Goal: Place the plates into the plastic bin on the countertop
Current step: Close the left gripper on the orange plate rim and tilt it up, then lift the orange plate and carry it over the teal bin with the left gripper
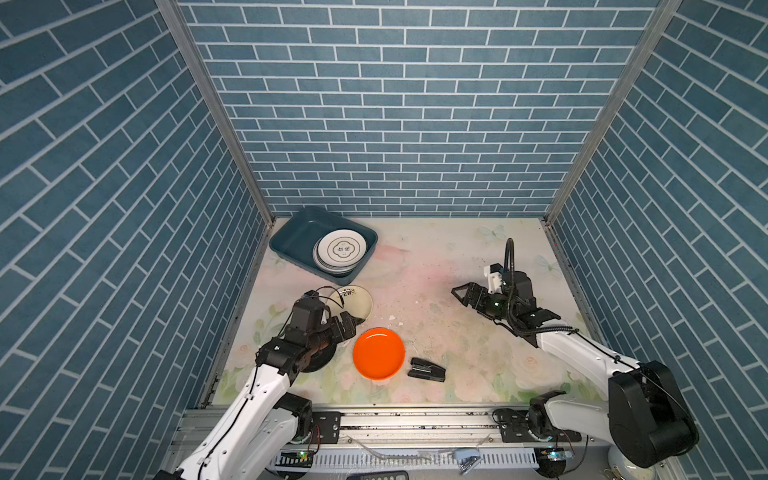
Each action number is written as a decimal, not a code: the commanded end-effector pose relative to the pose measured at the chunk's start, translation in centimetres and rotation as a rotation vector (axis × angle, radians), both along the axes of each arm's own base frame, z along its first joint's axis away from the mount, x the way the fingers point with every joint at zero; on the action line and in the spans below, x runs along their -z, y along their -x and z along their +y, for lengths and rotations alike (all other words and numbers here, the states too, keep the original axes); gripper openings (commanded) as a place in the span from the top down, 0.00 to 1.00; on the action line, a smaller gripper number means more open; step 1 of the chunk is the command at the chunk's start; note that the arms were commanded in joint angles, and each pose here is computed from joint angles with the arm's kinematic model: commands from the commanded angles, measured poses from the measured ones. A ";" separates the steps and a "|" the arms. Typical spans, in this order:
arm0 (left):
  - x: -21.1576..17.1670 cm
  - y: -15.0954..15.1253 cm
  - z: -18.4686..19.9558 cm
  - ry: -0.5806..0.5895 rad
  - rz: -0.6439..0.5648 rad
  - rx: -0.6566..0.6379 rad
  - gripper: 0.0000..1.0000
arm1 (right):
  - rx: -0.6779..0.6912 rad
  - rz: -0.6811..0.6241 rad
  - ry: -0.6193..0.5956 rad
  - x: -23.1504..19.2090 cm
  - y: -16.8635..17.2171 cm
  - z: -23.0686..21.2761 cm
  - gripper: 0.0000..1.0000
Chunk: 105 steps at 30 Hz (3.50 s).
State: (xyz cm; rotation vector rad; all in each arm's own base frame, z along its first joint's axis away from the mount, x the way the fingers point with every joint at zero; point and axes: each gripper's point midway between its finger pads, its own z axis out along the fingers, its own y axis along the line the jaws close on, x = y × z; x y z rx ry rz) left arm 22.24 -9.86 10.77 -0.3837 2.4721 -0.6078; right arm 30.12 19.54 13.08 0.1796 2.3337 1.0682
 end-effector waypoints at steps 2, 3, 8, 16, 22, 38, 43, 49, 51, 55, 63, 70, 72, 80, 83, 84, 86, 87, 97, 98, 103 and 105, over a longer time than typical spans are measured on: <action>1.8 2.0 -0.8 0.054 0.094 0.010 0.01 | -0.019 -0.066 -0.003 -1.1 -0.2 0.3 0.08; 1.9 2.2 -0.9 0.062 0.098 0.012 0.02 | -0.015 -0.067 -0.002 -1.0 -0.2 0.2 0.08; 2.7 2.7 -1.9 0.118 0.123 0.018 0.08 | -0.013 -0.070 -0.002 -1.0 0.0 0.1 0.08; 5.2 3.0 -3.6 0.226 0.194 0.019 0.17 | -0.044 -0.094 -0.004 -1.3 0.7 0.1 0.08; 6.4 3.0 -3.8 0.247 0.217 0.005 0.25 | -0.058 -0.098 0.000 -1.4 1.1 0.1 0.07; 9.5 3.8 -3.9 0.224 0.304 0.020 0.65 | -0.044 -0.103 0.001 -1.3 1.0 -0.1 0.07; 10.1 4.0 -3.8 0.205 0.320 0.026 0.82 | -0.040 -0.099 0.005 -1.0 1.2 -0.2 0.07; 10.1 3.9 -3.5 0.186 0.313 0.019 0.84 | -0.032 -0.102 0.010 -0.9 1.4 -0.4 0.07; 10.1 3.9 -3.4 0.184 0.314 0.016 0.87 | -0.032 -0.101 0.013 -0.8 1.4 -0.5 0.07; 10.0 3.8 -3.5 0.189 0.312 0.014 0.92 | -0.027 -0.101 0.016 -0.8 1.4 -0.6 0.07; 9.1 3.2 -3.8 0.201 0.298 0.017 1.00 | -0.025 -0.100 0.018 -0.6 1.5 -0.7 0.07; 8.9 2.8 -4.1 0.211 0.295 0.017 1.00 | -0.026 -0.097 0.013 -0.7 1.7 -0.7 0.07; 8.6 2.6 -4.3 0.232 0.283 0.013 1.00 | -0.025 -0.098 0.014 -0.7 1.7 -0.7 0.07; 6.4 1.1 -5.0 0.262 0.233 0.023 1.00 | -0.021 -0.095 0.019 -0.9 1.8 -0.8 0.07; 5.8 0.7 -5.2 0.271 0.222 0.026 1.00 | -0.022 -0.095 0.016 -1.0 1.9 -0.8 0.07; 5.7 0.5 -5.3 0.273 0.216 0.027 1.00 | -0.020 -0.097 0.015 -1.1 1.9 -0.9 0.07; 5.2 0.1 -5.5 0.275 0.207 0.030 1.00 | -0.018 -0.101 0.015 -1.2 1.9 -0.9 0.07; 5.0 -0.1 -5.6 0.276 0.203 0.031 1.00 | -0.015 -0.102 0.017 -1.2 2.0 -1.0 0.07; 2.9 -2.9 -6.5 0.300 0.144 0.027 1.00 | -0.003 -0.123 0.022 -1.7 2.5 -1.5 0.07; 2.7 -3.2 -6.6 0.301 0.135 0.026 1.00 | -0.001 -0.126 0.023 -1.8 2.5 -1.6 0.07; 0.5 -5.8 -7.1 0.292 0.061 0.032 1.00 | 0.009 -0.133 0.028 -1.7 2.8 -1.9 0.07; -0.3 -6.9 -7.4 0.296 0.032 0.032 1.00 | 0.009 -0.131 0.028 -1.5 2.9 -1.9 0.07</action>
